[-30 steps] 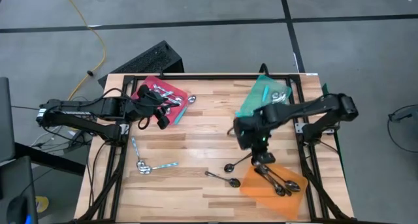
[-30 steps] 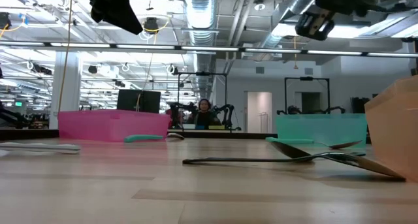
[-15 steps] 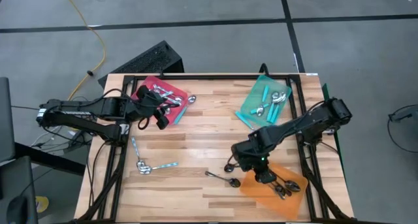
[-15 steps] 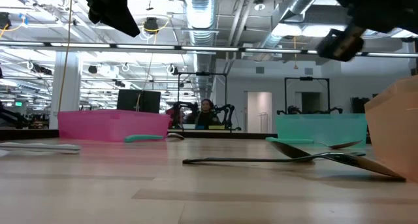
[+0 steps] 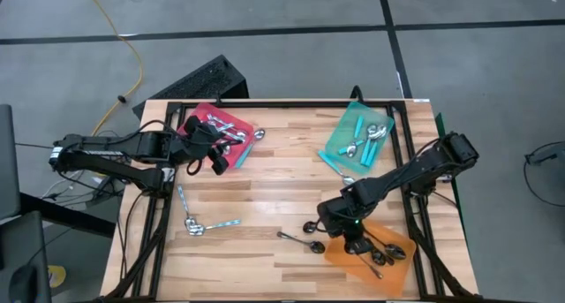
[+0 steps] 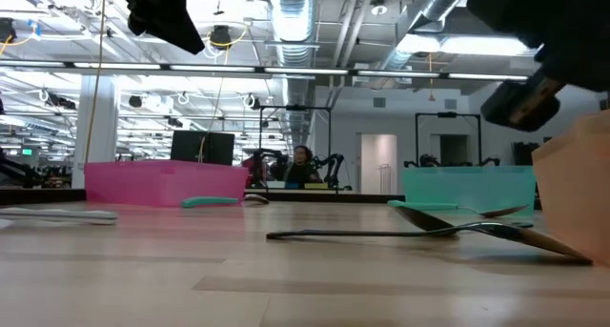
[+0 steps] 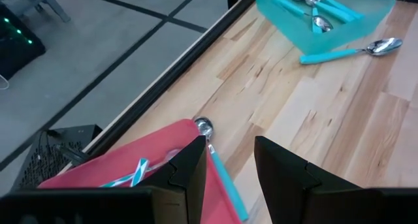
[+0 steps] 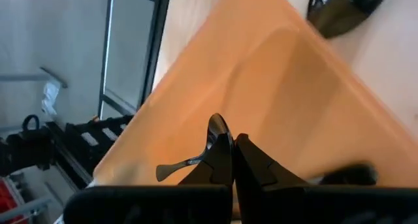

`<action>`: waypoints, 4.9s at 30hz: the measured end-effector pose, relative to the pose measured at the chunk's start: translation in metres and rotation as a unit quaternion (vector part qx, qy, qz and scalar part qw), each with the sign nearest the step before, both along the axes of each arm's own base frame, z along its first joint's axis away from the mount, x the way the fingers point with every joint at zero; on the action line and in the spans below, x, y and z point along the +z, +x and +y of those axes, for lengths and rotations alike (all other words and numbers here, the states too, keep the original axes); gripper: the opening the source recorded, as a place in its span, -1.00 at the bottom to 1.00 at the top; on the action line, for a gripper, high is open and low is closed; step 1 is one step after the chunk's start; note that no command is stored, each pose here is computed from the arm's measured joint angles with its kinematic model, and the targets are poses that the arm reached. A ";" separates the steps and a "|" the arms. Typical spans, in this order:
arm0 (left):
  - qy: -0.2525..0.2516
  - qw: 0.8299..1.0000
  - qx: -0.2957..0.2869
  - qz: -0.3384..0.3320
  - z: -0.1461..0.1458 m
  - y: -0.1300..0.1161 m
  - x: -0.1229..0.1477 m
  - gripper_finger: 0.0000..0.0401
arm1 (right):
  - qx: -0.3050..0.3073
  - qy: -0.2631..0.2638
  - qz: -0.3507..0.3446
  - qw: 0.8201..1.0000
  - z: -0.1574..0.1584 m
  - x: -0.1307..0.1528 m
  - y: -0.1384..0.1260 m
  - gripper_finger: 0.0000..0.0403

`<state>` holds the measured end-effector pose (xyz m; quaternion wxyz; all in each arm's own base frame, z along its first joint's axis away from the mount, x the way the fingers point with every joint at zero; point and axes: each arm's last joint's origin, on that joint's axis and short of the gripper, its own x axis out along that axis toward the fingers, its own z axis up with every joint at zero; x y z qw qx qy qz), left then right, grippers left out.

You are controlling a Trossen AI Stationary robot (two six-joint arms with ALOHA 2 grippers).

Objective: Sort silverware by color (type)
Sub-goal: Put the black spoon into the orange bin, then put the blue patterned spoon into the red bin

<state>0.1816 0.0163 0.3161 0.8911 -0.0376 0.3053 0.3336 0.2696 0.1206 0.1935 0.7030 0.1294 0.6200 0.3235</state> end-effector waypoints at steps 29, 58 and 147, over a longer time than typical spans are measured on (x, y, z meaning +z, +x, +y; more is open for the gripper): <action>-0.003 1.000 0.027 -0.017 0.001 0.000 0.000 -0.43 | 0.022 -0.009 -0.024 0.999 -0.011 -0.049 -0.018 -0.89; 0.000 0.999 0.041 -0.030 0.001 0.000 0.002 -0.43 | -0.034 -0.047 0.022 0.998 -0.023 -0.076 -0.038 -0.70; -0.094 0.994 -0.051 -0.022 -0.005 0.003 -0.002 -0.43 | -0.193 -0.236 -0.251 0.919 -0.126 0.171 0.063 -0.08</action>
